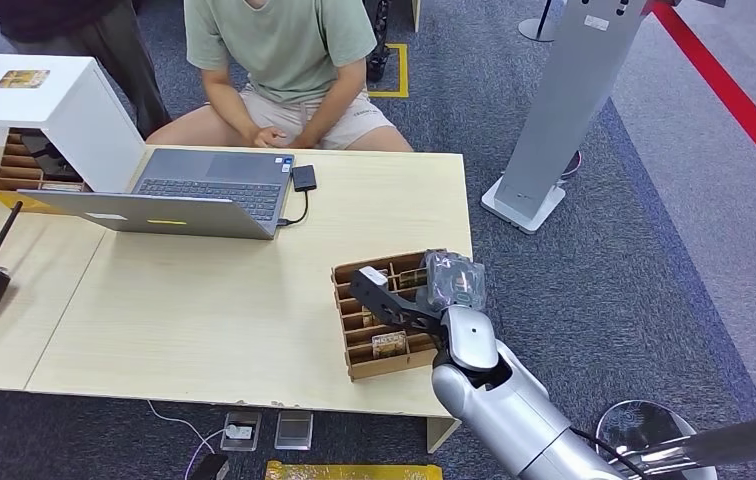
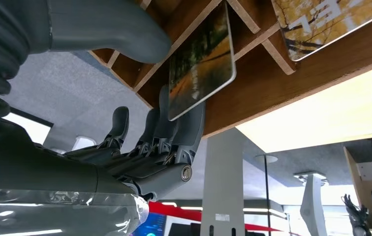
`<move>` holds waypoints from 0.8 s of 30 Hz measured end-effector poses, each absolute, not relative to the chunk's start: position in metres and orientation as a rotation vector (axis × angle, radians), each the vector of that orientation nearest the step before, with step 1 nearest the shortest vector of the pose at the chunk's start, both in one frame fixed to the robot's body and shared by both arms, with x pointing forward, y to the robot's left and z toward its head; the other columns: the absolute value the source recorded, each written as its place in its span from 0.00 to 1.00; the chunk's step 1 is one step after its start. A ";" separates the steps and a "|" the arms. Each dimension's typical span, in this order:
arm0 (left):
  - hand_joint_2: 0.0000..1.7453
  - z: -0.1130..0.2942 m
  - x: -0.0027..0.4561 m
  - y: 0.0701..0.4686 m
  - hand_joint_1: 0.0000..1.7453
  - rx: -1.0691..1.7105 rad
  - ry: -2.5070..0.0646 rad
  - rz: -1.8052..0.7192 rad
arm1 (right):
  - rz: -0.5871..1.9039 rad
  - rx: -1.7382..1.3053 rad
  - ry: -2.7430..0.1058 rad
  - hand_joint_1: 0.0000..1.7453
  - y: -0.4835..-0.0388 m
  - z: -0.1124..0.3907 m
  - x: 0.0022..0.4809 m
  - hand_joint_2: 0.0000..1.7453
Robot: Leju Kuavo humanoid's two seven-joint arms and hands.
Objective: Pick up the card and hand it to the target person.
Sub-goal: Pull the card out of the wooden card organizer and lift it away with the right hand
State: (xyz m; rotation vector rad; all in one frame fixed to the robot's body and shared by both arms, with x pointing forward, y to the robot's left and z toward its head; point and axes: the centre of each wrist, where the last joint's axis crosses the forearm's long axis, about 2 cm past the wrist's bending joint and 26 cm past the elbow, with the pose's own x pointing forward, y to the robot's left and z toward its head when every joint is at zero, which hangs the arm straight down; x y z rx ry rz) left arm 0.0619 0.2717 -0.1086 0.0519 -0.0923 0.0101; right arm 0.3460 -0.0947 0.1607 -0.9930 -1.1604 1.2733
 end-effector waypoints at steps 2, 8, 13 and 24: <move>1.00 -0.109 0.062 0.272 0.00 0.051 -0.092 0.006 | 1.274 -0.994 -1.158 0.60 -0.095 0.160 0.346 1.00; 1.00 -0.109 0.062 0.272 0.00 0.051 -0.093 -0.001 | 1.277 -0.992 -1.150 0.94 -0.097 0.157 0.345 1.00; 1.00 -0.109 0.062 0.272 0.00 0.052 -0.093 -0.007 | 1.277 -0.992 -1.150 1.00 -0.097 0.157 0.345 1.00; 1.00 -0.109 0.061 0.274 0.00 0.055 -0.097 -0.019 | 1.285 -0.985 -1.137 0.99 -0.098 0.157 0.345 1.00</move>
